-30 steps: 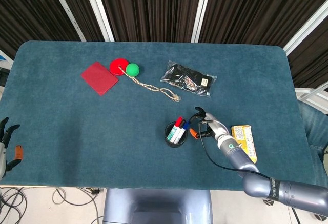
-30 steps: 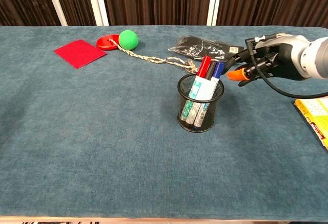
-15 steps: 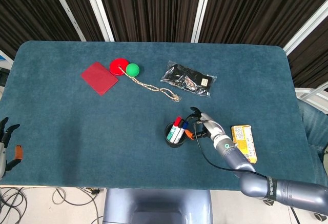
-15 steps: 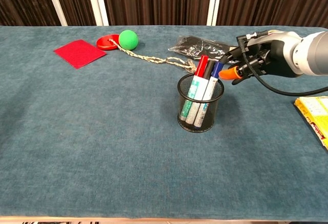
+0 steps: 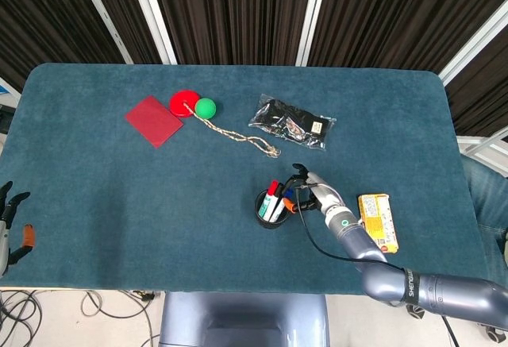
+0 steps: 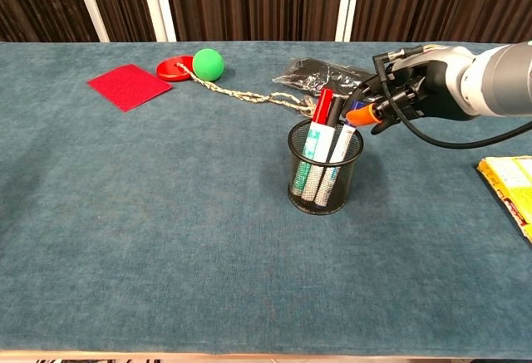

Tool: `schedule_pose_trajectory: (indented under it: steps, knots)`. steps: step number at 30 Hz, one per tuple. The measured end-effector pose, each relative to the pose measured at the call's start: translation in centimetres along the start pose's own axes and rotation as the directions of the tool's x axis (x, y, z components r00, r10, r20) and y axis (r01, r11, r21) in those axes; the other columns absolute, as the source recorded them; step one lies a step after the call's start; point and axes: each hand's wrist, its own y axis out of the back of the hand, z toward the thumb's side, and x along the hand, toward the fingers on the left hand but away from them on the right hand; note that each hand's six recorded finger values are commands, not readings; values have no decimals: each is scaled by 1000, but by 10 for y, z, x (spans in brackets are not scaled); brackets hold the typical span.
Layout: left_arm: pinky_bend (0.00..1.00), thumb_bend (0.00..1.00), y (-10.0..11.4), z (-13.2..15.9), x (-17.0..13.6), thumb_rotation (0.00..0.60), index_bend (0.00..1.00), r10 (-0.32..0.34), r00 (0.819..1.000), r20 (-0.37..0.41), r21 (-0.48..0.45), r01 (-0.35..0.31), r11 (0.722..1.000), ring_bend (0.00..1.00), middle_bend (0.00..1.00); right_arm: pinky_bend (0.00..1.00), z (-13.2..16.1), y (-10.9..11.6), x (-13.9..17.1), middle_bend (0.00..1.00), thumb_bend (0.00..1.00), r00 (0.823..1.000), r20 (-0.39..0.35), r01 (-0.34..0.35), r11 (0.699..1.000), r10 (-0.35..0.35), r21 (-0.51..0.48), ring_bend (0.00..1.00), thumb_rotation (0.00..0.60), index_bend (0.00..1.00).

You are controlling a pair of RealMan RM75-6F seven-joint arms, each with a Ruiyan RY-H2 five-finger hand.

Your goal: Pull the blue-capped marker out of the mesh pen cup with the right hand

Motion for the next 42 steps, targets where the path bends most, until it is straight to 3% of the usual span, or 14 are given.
schedule_pose_trajectory:
  steps: [42]
  knots:
    - [10, 542, -1, 0, 0, 600, 183, -11, 1000, -5, 1, 11, 1000, 0, 0, 172, -9, 0, -2, 0, 465, 999, 38, -16, 1000, 16, 23, 0, 600, 492]
